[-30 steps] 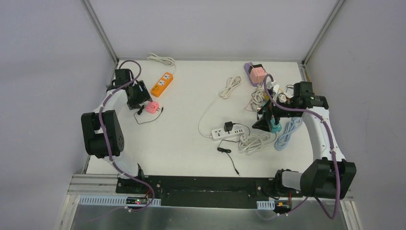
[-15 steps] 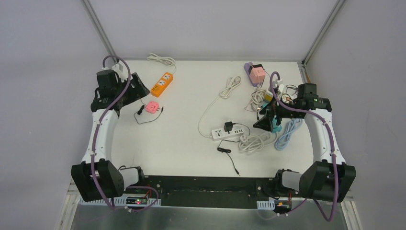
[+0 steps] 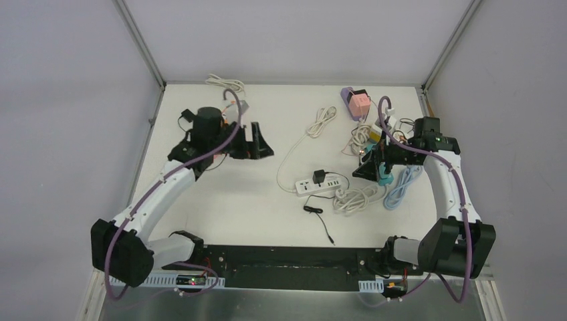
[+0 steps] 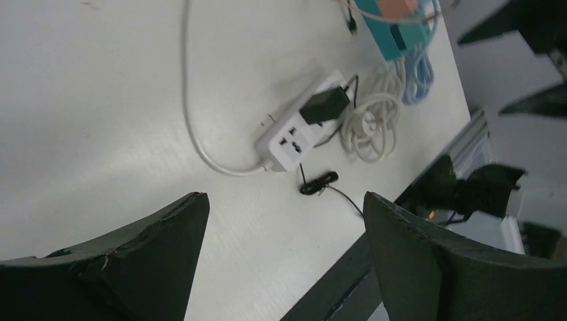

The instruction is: Pull the plug off the socket

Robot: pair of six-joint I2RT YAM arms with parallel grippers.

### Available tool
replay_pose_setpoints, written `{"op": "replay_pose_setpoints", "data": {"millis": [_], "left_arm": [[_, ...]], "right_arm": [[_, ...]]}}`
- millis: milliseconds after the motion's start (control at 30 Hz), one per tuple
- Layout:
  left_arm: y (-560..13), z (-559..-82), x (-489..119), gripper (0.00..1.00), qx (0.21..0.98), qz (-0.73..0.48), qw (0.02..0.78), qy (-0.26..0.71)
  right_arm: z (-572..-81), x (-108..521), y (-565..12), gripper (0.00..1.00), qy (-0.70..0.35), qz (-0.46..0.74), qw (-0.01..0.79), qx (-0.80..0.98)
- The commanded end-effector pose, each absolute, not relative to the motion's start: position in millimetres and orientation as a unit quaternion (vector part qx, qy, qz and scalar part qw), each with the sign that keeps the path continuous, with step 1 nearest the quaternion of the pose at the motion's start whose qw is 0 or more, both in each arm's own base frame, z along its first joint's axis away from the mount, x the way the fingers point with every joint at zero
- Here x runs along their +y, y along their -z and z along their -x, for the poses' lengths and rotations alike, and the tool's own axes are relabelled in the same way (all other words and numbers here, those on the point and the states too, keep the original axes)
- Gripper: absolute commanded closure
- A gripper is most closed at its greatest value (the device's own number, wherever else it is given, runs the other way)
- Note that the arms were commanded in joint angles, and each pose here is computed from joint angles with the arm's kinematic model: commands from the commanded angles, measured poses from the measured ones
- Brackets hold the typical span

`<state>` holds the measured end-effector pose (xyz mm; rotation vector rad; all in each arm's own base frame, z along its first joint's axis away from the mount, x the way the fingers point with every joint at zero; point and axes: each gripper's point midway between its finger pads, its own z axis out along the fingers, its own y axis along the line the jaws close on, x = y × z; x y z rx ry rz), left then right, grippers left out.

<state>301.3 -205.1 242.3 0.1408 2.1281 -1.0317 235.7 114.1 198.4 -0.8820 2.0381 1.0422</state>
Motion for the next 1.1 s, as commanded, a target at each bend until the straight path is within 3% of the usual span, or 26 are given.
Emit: {"op": "replay_pose_setpoints", "data": {"millis": [0, 133, 400, 800, 1067], "left_arm": [[-268.6, -285.6, -245.1, 0.14, 0.760, -0.168, 0.504, 0.376], [-261.6, -269.3, -284.8, 0.16, 0.709, -0.284, 0.541, 0.352], [-209.0, -251.3, -358.4, 0.15, 0.625, -0.498, 0.510, 0.320], [-165.6, -271.9, -408.7, 0.17, 0.616, -0.536, 0.468, 0.338], [-146.9, -274.4, -426.4, 0.29, 0.628, -0.541, 0.442, 0.343]], "right_arm": [[-244.7, 112.4, -199.4, 0.00, -0.401, 0.331, 0.343, 0.782], [-246.0, 111.2, -195.1, 0.00, -0.399, 0.322, 0.339, 0.789], [-246.4, 108.4, -191.5, 0.00, -0.388, 0.321, 0.347, 0.791], [-241.2, 106.2, -190.1, 0.00, -0.385, 0.324, 0.362, 0.785], [-241.4, 105.1, -190.2, 0.00, -0.389, 0.320, 0.366, 0.783]]}}
